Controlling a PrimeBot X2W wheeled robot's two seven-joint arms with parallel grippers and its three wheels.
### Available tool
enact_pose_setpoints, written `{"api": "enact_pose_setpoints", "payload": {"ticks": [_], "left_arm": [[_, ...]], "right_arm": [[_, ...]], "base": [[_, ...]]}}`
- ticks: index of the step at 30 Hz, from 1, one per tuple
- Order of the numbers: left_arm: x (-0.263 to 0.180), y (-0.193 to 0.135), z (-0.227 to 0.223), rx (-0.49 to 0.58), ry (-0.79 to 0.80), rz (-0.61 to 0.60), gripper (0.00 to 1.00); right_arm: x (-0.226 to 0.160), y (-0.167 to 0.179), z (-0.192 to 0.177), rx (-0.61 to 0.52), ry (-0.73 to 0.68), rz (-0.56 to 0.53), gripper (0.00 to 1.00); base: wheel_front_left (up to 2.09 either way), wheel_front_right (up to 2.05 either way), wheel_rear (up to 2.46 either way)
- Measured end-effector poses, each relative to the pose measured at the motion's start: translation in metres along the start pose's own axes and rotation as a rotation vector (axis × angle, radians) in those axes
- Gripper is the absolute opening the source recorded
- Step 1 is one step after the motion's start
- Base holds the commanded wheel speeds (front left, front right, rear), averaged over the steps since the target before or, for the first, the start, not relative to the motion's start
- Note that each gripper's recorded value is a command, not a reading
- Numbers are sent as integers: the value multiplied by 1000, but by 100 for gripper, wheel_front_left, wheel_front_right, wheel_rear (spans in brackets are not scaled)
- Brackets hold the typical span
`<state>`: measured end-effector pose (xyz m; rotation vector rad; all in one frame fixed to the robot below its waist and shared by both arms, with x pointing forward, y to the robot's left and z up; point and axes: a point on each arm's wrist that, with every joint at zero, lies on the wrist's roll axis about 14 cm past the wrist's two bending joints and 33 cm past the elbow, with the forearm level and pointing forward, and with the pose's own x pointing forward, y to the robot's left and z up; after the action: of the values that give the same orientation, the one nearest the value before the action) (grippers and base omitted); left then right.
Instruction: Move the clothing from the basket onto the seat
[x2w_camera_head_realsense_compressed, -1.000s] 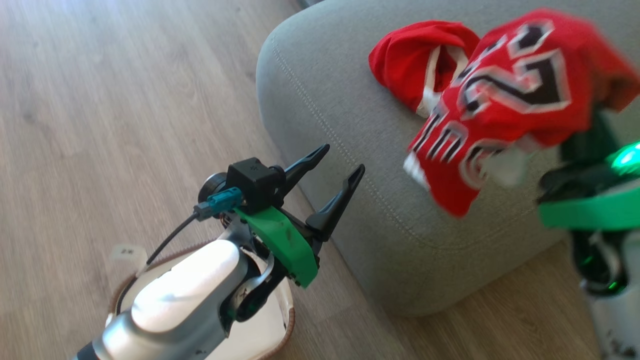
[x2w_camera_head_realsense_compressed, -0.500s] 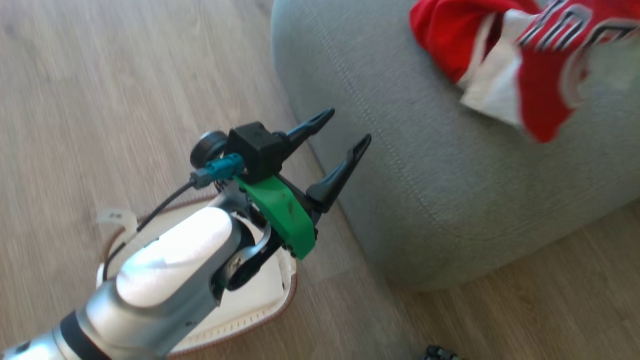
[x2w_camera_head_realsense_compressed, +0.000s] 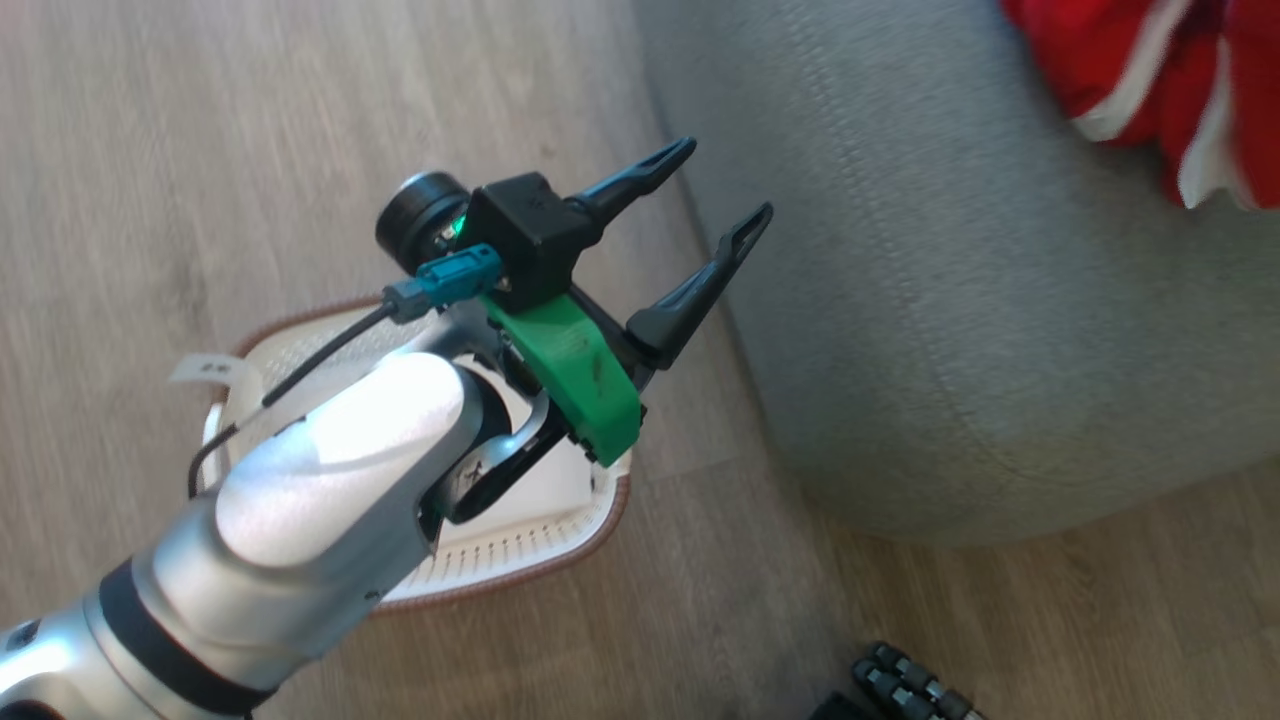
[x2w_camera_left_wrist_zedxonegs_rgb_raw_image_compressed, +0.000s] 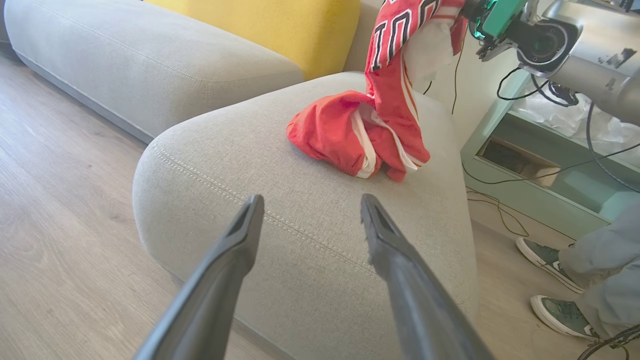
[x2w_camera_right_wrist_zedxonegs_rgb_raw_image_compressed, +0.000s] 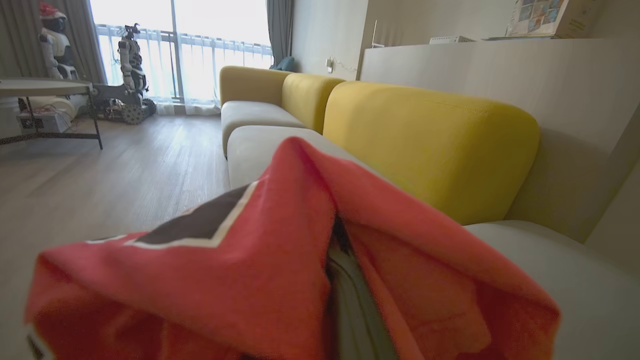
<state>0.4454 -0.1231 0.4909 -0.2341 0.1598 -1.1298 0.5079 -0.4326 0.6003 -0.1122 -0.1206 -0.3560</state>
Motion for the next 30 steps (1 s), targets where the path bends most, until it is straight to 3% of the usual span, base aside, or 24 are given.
{"api": "enact_pose_setpoints", "payload": {"ticks": [11,19,22,23,24,30], "left_arm": [[-6,18,-11,2,-3,8,100],[-1,18,-6,6,-30,-10,100],[0,12,-7,9,-24,-30,100],[0,11,-7,11,-24,-32,100],[0,10,-6,13,-25,-33,100],[1,6,2,36,-35,-35,100]], "right_arm": [[22,32,-97,-51,297,35,0],[-5,35,-165,-43,590,25,0],[-12,37,-173,-29,640,26,49],[-13,39,-173,-28,641,30,85],[-13,39,-172,-29,641,34,100],[-17,39,-162,-27,636,46,100]], "base": [[0,0,0],[0,0,0],[0,0,0],[0,0,0],[0,0,0],[0,0,0]]}}
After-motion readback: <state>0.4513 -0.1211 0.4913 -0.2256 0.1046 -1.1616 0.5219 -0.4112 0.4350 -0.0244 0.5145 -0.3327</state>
